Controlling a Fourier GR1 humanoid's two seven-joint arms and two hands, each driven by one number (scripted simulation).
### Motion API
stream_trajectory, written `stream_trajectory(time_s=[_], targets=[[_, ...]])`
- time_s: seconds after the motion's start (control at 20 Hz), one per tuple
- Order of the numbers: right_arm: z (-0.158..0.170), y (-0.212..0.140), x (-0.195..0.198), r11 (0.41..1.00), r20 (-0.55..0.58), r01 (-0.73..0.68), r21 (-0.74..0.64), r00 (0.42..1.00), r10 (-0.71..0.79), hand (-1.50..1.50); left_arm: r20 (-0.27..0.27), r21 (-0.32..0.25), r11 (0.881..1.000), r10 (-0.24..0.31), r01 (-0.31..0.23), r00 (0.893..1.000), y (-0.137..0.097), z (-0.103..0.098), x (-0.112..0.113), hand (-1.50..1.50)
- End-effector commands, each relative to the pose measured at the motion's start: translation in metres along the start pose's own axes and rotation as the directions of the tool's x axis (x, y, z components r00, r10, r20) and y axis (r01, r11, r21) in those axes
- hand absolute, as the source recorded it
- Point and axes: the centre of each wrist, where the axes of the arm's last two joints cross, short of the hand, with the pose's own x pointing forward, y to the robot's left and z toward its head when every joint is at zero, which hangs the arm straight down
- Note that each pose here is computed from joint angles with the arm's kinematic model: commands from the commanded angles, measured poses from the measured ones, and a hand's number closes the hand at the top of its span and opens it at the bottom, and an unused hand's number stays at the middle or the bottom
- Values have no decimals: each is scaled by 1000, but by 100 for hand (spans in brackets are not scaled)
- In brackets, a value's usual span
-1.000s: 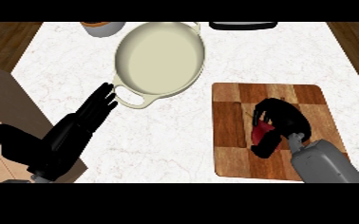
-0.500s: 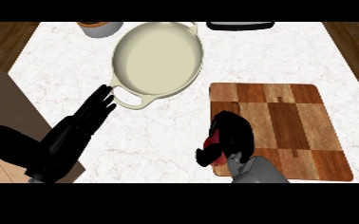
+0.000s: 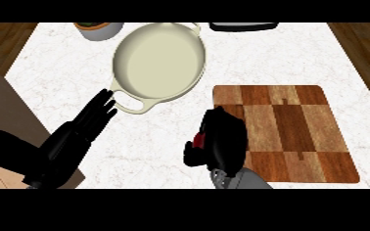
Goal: Pick the pear from the cutting board and place it in the pot
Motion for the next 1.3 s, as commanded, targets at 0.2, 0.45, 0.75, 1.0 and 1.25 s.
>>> stream_trajectory(time_s=[0.2,0.45,0.75,1.0,1.25], targets=[[38,-65,34,956,-33,87,-281,994,-100,150,-46,31,999,33,-31,998,-1,-8,-26,0],[43,-117,53,915,107,215,-342,976,-189,150,-54,3,1000,31,-31,998,-10,-9,-25,0],[34,-157,73,890,145,281,-358,959,-245,150,-39,8,1000,20,-20,999,-3,-19,-21,0],[-3,-169,98,897,101,276,-345,961,-257,150,-43,-25,999,28,-29,999,-12,-18,-16,0],[-46,-182,112,903,107,287,-320,958,-267,150,-22,-28,1000,-3,2,1000,-17,-21,-31,0]])
